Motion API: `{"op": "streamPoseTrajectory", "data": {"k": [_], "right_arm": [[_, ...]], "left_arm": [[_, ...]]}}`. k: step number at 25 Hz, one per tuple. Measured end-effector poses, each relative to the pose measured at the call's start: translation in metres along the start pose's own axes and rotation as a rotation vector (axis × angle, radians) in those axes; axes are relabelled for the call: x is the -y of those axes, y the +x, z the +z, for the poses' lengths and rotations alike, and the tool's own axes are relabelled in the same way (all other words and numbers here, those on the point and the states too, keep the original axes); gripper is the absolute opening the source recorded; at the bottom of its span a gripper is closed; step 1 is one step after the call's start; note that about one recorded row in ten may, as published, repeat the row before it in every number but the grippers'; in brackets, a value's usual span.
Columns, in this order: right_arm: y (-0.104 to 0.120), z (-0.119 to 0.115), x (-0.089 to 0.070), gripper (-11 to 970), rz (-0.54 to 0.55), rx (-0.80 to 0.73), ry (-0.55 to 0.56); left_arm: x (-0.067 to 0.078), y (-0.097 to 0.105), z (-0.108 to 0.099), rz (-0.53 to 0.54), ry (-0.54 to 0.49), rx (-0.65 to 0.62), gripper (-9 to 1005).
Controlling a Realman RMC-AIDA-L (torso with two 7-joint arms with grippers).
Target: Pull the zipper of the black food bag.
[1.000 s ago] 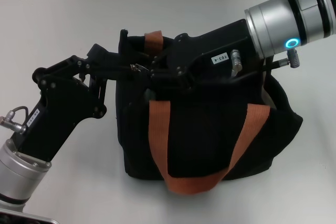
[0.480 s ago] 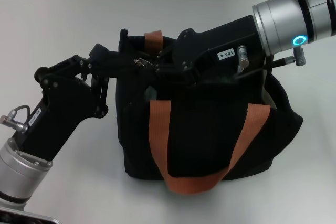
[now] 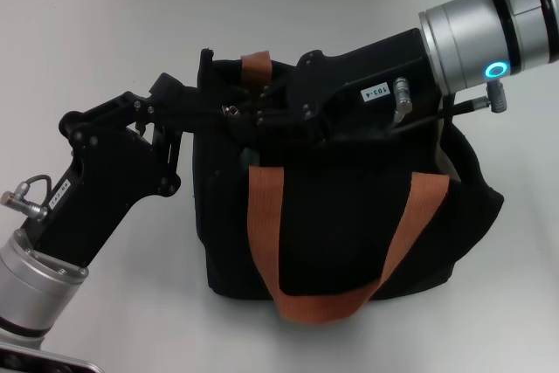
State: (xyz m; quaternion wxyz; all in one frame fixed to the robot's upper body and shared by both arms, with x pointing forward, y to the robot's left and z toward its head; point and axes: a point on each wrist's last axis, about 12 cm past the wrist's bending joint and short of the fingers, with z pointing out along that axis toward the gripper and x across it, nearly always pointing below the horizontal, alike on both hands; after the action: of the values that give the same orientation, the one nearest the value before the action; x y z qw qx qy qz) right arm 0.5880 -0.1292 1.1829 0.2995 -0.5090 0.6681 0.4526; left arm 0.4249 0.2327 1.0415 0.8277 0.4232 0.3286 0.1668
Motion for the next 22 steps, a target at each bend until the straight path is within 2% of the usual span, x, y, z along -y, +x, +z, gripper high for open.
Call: {"op": "streamPoseTrajectory", "data": {"k": [4,9,22], "right_arm": [[0.0008,0.0015,0.0010,107,-0.003,-0.004,-0.001],[0.0010,0.0024,0.0006,5,-0.029,-0.008,-0.004],[-0.0003,0.0015,0.0028,0,-0.057,-0.037,0.010]], "left_arm": [[0.0004,-0.0001,0.0003,-0.001,0.004,0.003,71],[0.0004,-0.0003,0.0004,-0.001,0.004,0.005,72],[0.0003,0.0038,-0.0009,0.014,0.018,-0.016,75]]}}
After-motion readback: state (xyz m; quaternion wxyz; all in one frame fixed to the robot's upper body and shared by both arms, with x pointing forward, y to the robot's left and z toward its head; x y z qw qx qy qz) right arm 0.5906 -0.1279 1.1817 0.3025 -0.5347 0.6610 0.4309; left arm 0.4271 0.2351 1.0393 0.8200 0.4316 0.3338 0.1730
